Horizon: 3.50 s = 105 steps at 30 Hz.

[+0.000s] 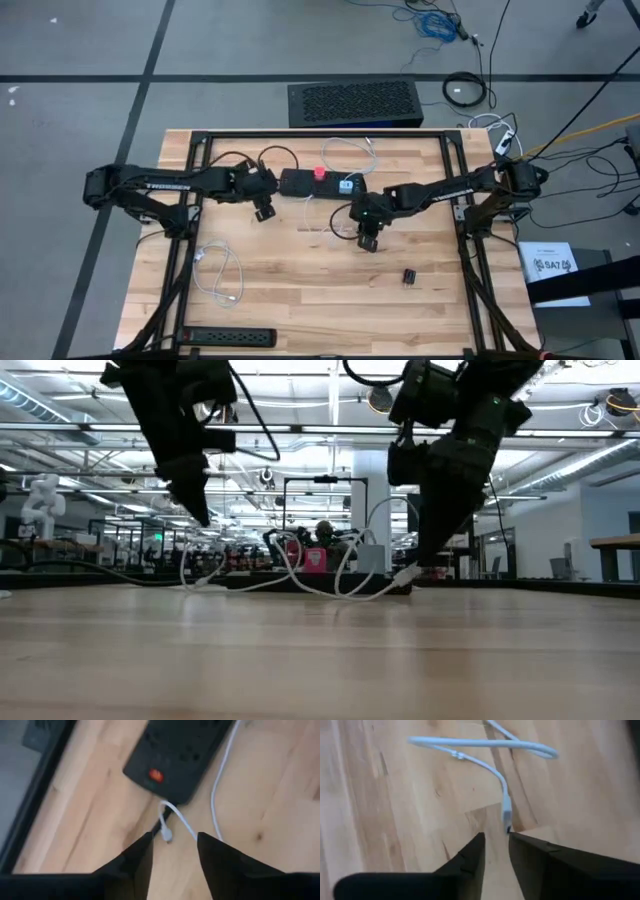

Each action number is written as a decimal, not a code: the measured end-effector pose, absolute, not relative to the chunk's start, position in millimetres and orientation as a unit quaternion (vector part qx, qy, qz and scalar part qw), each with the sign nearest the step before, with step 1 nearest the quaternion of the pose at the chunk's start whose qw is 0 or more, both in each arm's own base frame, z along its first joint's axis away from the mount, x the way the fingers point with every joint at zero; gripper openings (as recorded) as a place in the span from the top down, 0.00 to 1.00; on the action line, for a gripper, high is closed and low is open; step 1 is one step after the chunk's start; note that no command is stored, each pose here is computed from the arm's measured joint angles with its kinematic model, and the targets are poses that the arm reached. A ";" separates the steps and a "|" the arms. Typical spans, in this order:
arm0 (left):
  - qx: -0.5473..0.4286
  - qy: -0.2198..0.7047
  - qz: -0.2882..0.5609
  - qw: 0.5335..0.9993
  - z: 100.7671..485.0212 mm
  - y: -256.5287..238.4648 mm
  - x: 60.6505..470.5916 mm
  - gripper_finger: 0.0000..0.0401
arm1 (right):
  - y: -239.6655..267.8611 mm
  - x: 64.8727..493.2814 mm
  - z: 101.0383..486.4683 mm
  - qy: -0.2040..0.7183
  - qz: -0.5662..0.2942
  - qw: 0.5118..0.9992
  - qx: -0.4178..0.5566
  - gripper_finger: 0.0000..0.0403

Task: Insert USB
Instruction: Insert the white USB cable into the pink charger adapter

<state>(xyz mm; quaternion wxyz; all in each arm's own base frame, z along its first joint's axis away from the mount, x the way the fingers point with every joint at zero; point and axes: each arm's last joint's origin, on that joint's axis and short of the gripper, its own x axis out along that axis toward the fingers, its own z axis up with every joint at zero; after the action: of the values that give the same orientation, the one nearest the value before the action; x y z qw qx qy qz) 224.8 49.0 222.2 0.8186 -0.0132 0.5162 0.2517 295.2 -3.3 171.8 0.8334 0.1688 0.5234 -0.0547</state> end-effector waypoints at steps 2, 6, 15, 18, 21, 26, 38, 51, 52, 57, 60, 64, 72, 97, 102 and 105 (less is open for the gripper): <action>-0.010 0.495 0.250 0.832 231.0 49.2 223.1 0.58 | -4.4 297.2 179.1 0.531 -0.067 0.831 0.150 0.77; -0.010 0.457 0.250 0.853 245.6 48.4 216.7 0.56 | -7.6 299.7 193.7 0.544 -0.111 0.825 0.105 0.70; -0.002 0.434 0.231 0.871 255.7 46.7 211.9 0.56 | 22.2 312.4 188.5 0.516 -0.056 0.854 -0.044 0.66; -0.006 0.445 0.221 0.868 249.4 46.3 212.9 0.56 | 28.6 321.5 180.2 0.499 -0.052 0.864 -0.041 0.68; -0.007 0.448 0.220 0.867 241.0 46.2 212.1 0.56 | 33.2 329.4 168.5 0.493 -0.055 0.868 -0.027 0.69; -0.023 0.448 0.215 0.868 232.5 45.2 211.0 0.56 | 34.3 340.6 149.9 0.484 -0.073 0.872 0.001 0.69; -0.027 0.390 0.179 0.903 238.7 44.9 221.2 0.56 | 26.2 363.7 149.4 0.387 -0.081 0.918 -0.010 0.69; -0.034 0.373 0.164 0.913 241.2 44.4 224.1 0.56 | 6.6 372.2 143.5 0.371 -0.016 0.928 -0.018 0.69; -0.034 0.373 0.164 0.913 241.2 44.4 224.1 0.56 | 7.8 373.4 139.4 0.373 -0.009 0.928 -0.018 0.69; -0.034 0.373 0.164 0.912 241.2 44.4 224.0 0.56 | 9.6 377.8 112.2 0.394 -0.007 0.919 -0.015 0.69; -0.034 0.373 0.164 0.913 241.3 44.4 224.2 0.56 | 9.4 382.6 106.4 0.378 -0.010 0.926 -0.010 0.70; -0.034 0.371 0.164 0.913 241.5 44.5 224.3 0.56 | 8.8 385.4 106.0 0.362 -0.011 0.932 -0.009 0.75; -0.034 0.359 0.164 0.918 243.4 44.7 225.9 0.56 | 9.6 392.0 113.0 0.346 0.000 0.937 -0.039 0.77; 0.035 0.204 0.047 0.977 272.2 37.6 242.5 0.56 | 6.5 377.3 201.6 0.300 0.036 0.952 -0.040 0.99; 0.029 0.145 -0.021 0.989 263.7 39.0 242.1 0.57 | -3.5 354.7 249.9 0.259 0.021 0.965 -0.036 1.00; 0.015 0.092 -0.063 0.994 251.1 41.1 237.8 0.60 | -10.1 343.7 270.6 0.233 0.010 0.972 -0.035 1.00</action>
<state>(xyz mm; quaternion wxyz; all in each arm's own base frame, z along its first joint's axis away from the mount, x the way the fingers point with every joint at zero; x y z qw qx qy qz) 237.8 41.1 251.1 0.9936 0.0147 0.0924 -0.0626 343.7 -10.1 270.6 0.9719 -0.0346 0.2326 0.0103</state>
